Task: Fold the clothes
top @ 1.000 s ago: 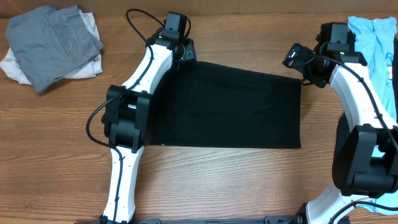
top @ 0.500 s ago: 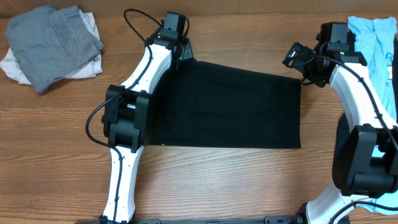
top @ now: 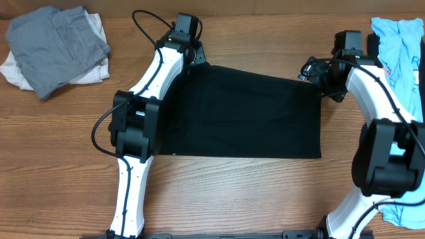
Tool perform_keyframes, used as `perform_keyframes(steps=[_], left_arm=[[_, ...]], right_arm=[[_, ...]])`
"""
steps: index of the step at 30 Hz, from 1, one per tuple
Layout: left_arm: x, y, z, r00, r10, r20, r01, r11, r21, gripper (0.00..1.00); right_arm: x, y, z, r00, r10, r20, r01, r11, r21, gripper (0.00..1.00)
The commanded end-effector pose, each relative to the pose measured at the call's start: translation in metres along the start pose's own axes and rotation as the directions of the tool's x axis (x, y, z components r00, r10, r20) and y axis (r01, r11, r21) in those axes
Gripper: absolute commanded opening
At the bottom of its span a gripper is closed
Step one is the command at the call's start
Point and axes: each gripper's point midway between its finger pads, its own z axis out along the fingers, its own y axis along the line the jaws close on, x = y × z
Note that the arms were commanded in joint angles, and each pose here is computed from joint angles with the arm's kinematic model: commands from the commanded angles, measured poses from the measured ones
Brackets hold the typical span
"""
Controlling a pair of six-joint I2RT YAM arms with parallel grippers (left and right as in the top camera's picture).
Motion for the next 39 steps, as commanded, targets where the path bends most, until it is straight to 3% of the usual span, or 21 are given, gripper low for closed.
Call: perform_keyframes(steps=[1, 10, 20, 23, 30, 33, 35, 36, 39], left_arm=[[-0.005, 0.006, 0.003, 1.0, 0.001, 0.013, -0.001, 1.0, -0.025, 0.05], [-0.003, 0.008, 0.003, 1.0, 0.02, 0.006, -0.019, 0.999, -0.034, 0.08], [-0.002, 0.008, 0.003, 1.0, 0.019, 0.003, -0.019, 0.999, -0.036, 0.07], [-0.002, 0.008, 0.003, 1.0, 0.019, 0.002, -0.019, 0.999, -0.036, 0.07], [-0.002, 0.008, 0.003, 1.0, 0.019, 0.002, -0.019, 0.999, -0.036, 0.06], [-0.004, 0.008, 0.003, 1.0, 0.019, 0.008, -0.019, 0.999, -0.035, 0.09], [-0.007, 0.006, 0.002, 1.0, 0.019, 0.017, -0.018, 0.999, -0.03, 0.09], [-0.007, 0.006, 0.0, 1.0, 0.019, 0.015, -0.018, 0.999, -0.03, 0.06], [-0.008, 0.006, -0.005, 1.0, 0.019, 0.007, -0.019, 0.999, -0.035, 0.04]], right_arm=[[0.002, 0.0, 0.012, 0.999, 0.019, -0.027, -0.019, 1.0, -0.011, 1.0], [-0.008, 0.004, 0.022, 1.0, 0.015, 0.009, -0.015, 0.999, -0.029, 0.9], [0.002, -0.004, 0.048, 0.999, 0.024, -0.037, -0.024, 1.0, -0.004, 0.88], [-0.002, -0.002, 0.048, 0.999, 0.023, -0.024, -0.023, 1.0, -0.012, 0.84], [-0.008, 0.001, 0.048, 1.0, 0.02, 0.003, -0.02, 0.999, -0.025, 0.58], [-0.011, 0.002, 0.048, 1.0, 0.019, 0.012, -0.019, 0.999, -0.029, 0.41], [-0.013, -0.004, 0.048, 0.998, 0.05, 0.03, -0.05, 0.999, 0.003, 0.21], [-0.015, -0.008, 0.048, 0.997, 0.067, 0.043, -0.068, 0.997, 0.024, 0.06], [-0.016, -0.009, 0.048, 0.995, 0.088, 0.048, -0.089, 0.996, 0.029, 0.04]])
